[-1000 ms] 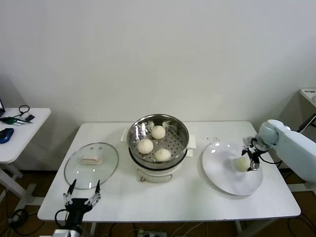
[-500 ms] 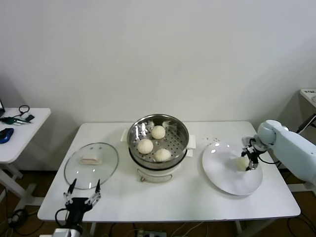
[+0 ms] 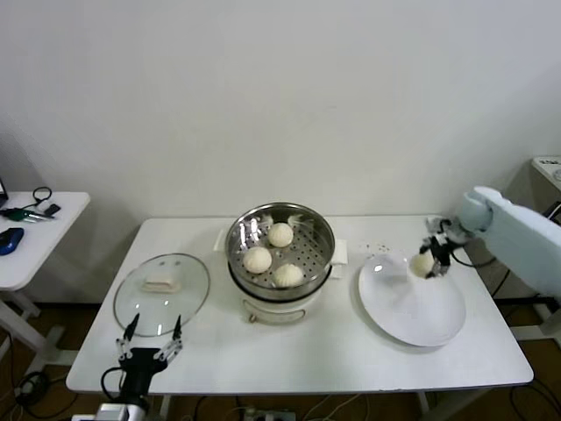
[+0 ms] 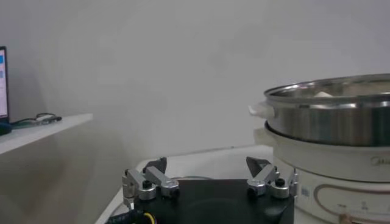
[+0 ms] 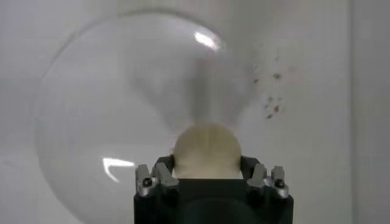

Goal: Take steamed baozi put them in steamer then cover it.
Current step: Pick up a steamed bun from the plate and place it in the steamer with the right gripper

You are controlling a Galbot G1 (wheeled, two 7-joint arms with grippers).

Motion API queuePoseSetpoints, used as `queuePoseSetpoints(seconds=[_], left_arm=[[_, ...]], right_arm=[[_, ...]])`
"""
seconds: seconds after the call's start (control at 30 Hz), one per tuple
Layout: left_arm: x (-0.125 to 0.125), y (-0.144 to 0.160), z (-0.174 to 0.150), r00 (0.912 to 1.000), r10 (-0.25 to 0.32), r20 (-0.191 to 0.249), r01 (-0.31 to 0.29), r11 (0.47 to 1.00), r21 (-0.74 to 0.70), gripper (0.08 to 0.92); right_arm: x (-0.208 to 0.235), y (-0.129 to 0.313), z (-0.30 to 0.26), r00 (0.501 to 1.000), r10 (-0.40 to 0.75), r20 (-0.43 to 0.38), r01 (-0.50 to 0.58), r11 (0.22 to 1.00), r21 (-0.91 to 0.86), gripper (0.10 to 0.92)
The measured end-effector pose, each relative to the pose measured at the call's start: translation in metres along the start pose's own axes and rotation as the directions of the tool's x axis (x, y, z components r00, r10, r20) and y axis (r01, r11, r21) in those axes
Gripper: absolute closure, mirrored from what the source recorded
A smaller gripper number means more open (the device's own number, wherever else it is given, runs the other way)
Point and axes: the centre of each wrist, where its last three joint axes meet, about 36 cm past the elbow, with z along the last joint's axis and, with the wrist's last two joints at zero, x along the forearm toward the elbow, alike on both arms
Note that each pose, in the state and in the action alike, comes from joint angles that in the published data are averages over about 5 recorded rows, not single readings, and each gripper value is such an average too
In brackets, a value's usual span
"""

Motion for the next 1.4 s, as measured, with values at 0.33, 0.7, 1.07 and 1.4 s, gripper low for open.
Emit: queuePoseSetpoints(seconds=[0.33,0.7,1.07,1.4], left_arm=[[-0.005,-0.006,-0.008,0.9993,0.028,0.025,-0.028,1.0,0.002,0.177],[-0.009,-0.011,-0.008,0.9981,0.052,0.035,-0.052,0.999,0.007,0.177],[-0.01,-0.005,-0.002,0.9985,0.048,0.025,-0.048,0.999,0.011,0.177],[-0.013,-0.002,0.002,0.9989,0.045,0.015,-0.046,0.999,0.014,0.177]], right_arm=[[0.097,-0.044,-0.105,0.991,0.063,0.117,-0.069,0.996,0.052,0.327],[0.132,-0.05,-0.212,0.989,0.018,0.145,-0.035,0.992,0.121,0.327],[0.093,-0.038,-0.278,0.994,-0.047,0.094,0.029,0.982,0.186,0.327],[0.041,-0.025,-0.295,0.994,-0.095,0.055,0.083,0.976,0.203,0.321]])
